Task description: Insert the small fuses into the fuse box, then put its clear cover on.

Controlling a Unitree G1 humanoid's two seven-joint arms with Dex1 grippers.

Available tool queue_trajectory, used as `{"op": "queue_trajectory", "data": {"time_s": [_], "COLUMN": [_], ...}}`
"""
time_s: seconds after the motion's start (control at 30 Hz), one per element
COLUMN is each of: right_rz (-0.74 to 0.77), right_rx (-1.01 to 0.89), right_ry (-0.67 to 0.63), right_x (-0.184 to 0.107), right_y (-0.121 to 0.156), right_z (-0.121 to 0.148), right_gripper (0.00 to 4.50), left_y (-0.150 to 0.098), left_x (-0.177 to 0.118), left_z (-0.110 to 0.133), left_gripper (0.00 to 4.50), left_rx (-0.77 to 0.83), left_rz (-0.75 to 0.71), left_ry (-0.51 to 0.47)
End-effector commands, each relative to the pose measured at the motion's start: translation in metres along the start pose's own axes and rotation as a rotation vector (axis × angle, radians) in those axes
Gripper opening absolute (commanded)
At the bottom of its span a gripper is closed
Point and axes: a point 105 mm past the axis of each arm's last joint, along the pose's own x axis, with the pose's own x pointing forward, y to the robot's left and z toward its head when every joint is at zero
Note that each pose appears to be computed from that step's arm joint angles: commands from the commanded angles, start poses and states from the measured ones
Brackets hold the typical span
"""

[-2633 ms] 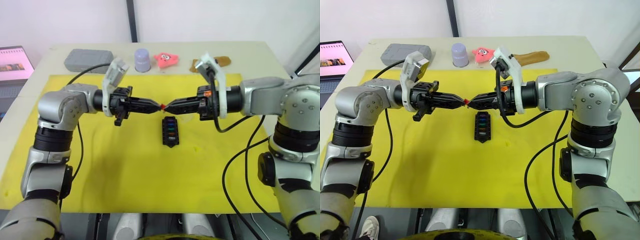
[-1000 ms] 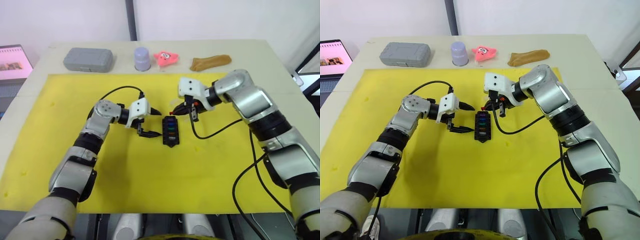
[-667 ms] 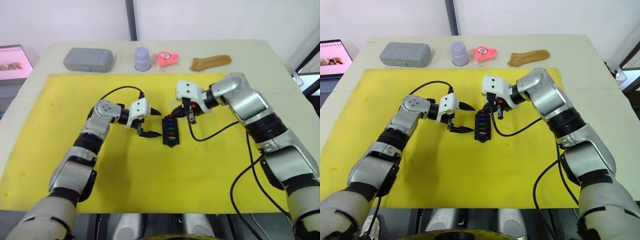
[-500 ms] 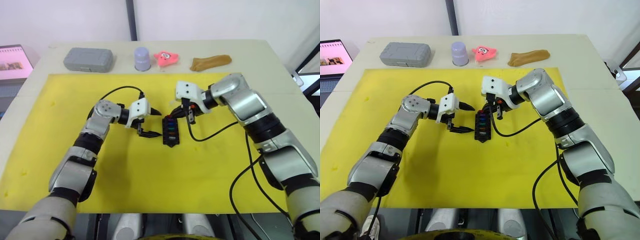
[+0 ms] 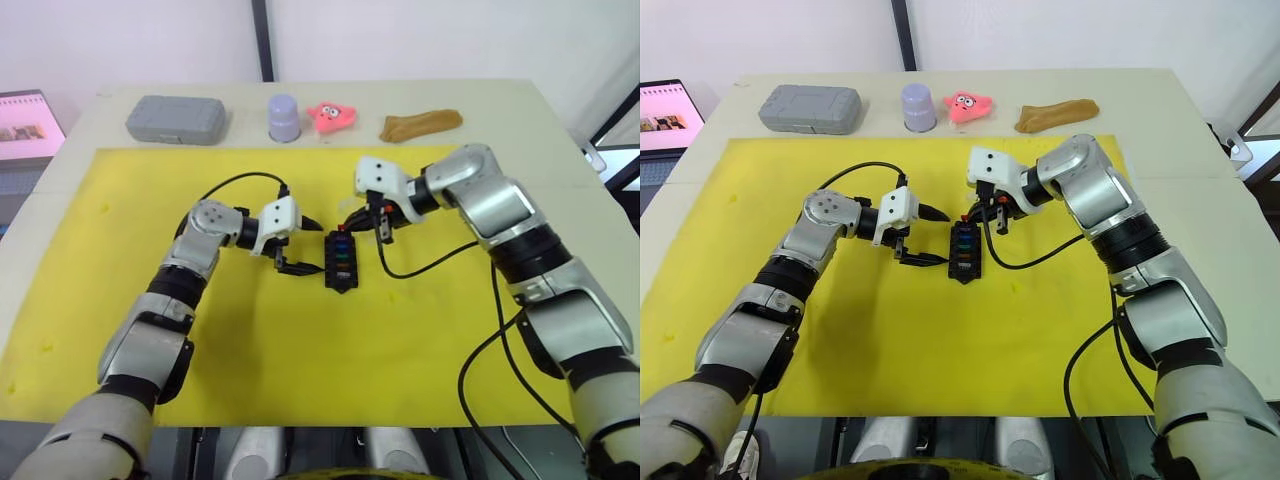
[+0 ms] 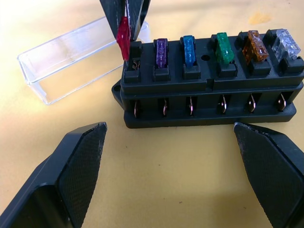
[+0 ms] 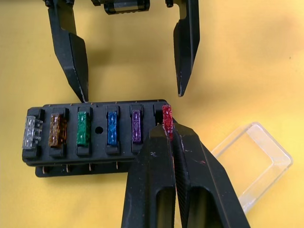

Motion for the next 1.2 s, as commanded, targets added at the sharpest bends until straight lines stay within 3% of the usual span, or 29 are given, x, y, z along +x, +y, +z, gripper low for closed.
{"op": "queue_trajectory", "data": {"time_s": [0.03,1.2], "right_rz": [-0.024,0.011], "right_rx": [-0.029,-0.06], "right_ry": [-0.033,0.045], "right_x": [-0.008,0.009], "right_y": [-0.004,-0.004], "right_z": [0.014,0.003], "right_gripper": [0.0,0.0], "left_y": [0.007,0.003], "left_x": [-0.002,0.0], "left_z": [0.013,0.014], "left_gripper": [4.48,4.48], "left_rx": [0.056,0.063], "left_rz": [0.017,0.003], "left_ry": [-0.023,-0.027]}}
